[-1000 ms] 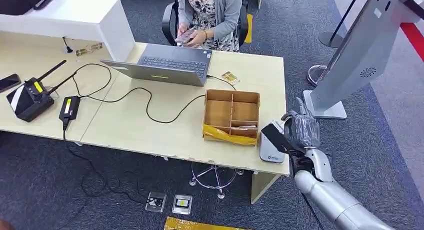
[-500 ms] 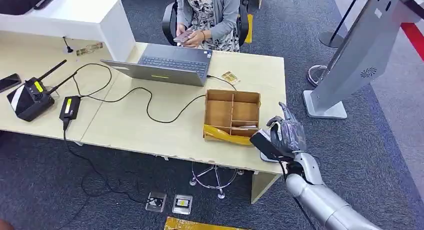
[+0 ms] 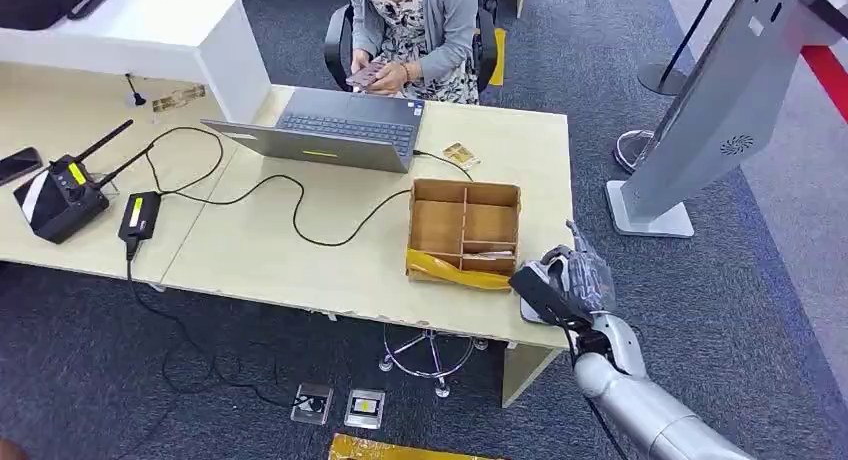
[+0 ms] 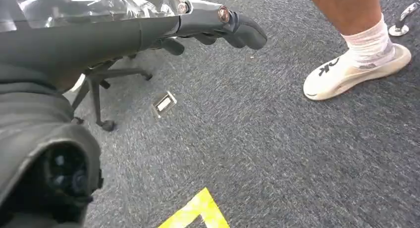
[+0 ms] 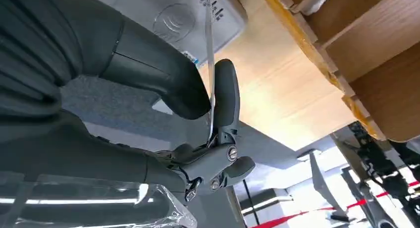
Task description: Pass the card to the sensor for recognition and then transmit it.
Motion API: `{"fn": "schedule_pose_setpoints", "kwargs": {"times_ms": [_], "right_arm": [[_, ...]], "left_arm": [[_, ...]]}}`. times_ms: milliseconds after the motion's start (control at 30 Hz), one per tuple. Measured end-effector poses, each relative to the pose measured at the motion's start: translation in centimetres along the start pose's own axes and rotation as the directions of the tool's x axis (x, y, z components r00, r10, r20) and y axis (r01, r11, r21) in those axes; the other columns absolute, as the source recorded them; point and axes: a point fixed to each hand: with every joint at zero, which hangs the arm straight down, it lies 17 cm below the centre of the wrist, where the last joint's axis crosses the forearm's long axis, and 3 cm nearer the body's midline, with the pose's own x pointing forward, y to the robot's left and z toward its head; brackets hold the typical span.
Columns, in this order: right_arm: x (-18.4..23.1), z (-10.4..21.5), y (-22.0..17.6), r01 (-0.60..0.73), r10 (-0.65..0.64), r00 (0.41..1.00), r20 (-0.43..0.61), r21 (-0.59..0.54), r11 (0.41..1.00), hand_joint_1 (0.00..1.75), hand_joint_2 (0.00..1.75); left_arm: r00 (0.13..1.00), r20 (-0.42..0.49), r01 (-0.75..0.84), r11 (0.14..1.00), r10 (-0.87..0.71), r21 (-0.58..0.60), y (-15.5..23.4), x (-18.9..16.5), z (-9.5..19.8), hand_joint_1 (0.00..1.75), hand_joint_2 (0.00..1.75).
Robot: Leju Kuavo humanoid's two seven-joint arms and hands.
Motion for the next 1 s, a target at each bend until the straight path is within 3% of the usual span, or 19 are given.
{"fn": "schedule_pose_setpoints", "kwargs": {"times_ms": [633, 1000], "right_arm": [[-4.1, 1.0, 0.2, 0.082, -0.081, 0.992, -0.095, 0.003, 0.997, 1.75, 1.75], [-4.1, 1.1, 0.7, 0.164, -0.162, 0.983, -0.082, 0.014, 0.986, 1.75, 1.75]], "left_arm": [[1.0, 0.01, -0.013, 1.0, 0.013, 0.009, 0.2, 0.2, 0.0, 0.0, 0.0], [1.0, 0.007, 0.023, 1.0, -0.023, 0.015, 0.6, 0.2, -0.3, 0.0, 0.0]]}}
